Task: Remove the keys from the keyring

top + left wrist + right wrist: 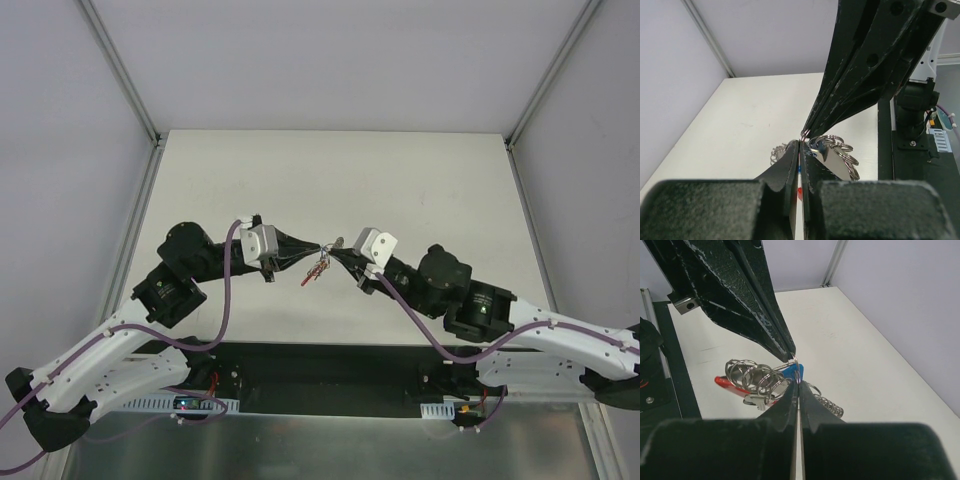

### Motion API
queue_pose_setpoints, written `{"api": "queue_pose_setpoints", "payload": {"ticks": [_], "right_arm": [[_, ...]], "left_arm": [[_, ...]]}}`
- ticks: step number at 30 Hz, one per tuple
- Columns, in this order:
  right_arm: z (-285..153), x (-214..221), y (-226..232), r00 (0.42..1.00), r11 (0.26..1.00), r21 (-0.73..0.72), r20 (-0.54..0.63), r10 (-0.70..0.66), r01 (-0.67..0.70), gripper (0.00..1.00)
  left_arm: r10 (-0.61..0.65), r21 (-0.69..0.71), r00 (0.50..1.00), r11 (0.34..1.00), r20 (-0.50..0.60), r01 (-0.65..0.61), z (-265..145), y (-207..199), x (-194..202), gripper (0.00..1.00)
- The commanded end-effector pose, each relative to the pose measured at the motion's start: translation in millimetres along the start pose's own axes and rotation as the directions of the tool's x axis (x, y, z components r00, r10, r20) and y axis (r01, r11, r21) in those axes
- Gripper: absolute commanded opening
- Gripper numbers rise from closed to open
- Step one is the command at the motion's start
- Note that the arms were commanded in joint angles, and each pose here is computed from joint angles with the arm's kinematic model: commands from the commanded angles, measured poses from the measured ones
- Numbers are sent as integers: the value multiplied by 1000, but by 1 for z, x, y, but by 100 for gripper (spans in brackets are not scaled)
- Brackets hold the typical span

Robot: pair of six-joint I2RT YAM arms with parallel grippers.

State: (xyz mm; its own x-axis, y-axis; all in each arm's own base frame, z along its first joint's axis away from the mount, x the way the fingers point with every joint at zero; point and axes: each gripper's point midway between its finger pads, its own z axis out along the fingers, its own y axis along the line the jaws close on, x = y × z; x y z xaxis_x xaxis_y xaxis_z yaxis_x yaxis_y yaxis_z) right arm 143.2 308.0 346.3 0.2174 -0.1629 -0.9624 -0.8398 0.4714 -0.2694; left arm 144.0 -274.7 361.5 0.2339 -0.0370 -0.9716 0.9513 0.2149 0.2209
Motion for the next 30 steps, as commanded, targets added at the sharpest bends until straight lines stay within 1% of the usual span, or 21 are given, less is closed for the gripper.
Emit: {"api": "queue_pose_setpoints", "payload": {"ticks": [1,9,13,14,15,19,21,22,23,25,26,27,28,30], "right_arm": [[-11,-23,-18,995,997,76,97,-6,-1,1],[-16,-34,-17,982,997,69,186,-29,17,1],[-16,-33,-11,971,998,47,233,-62,52,1],[-17,-39,-9,961,998,38,268,-66,58,1],[-17,-40,-8,957,996,34,278,-83,76,1],[-16,-46,-7,952,994,26,285,-112,109,1],[-16,-46,-5,950,991,18,283,-130,130,1],[-20,-47,-6,946,989,18,290,-148,149,1],[-22,-44,-1,944,985,-13,288,-161,172,1],[-28,-47,-1,934,979,-19,303,-188,203,1],[-31,-45,2,931,974,-41,306,-199,222,1],[-33,-45,3,928,970,-51,309,-209,236,1],[-39,-49,10,915,962,-89,341,-215,259,1],[-42,-51,13,911,954,-117,348,-221,276,1]], "left_arm": [[30,-72,999,997,31,-28,-6,11,-21,0],[-53,-106,998,993,-34,49,-6,15,-1,0],[-91,-81,995,993,-33,88,-2,11,-2,0],[-101,-63,994,993,-32,98,-1,8,-2,0],[-116,-57,993,992,-36,114,1,7,-1,0],[-117,-30,992,993,-43,116,1,2,0,0],[-110,-72,993,992,-48,107,-5,7,-2,17],[-113,-84,992,991,-50,108,-7,9,-4,30],[-110,-92,992,990,-65,104,-9,10,-3,40],[-107,-49,991,993,-78,103,-13,2,-10,46],[-96,-20,992,995,-84,95,-13,-2,-11,52],[-94,31,992,995,-84,97,-15,-11,-15,54],[-92,60,993,994,-79,97,-16,-17,-18,55],[-88,109,994,990,-63,95,-17,-26,-24,56]]}}
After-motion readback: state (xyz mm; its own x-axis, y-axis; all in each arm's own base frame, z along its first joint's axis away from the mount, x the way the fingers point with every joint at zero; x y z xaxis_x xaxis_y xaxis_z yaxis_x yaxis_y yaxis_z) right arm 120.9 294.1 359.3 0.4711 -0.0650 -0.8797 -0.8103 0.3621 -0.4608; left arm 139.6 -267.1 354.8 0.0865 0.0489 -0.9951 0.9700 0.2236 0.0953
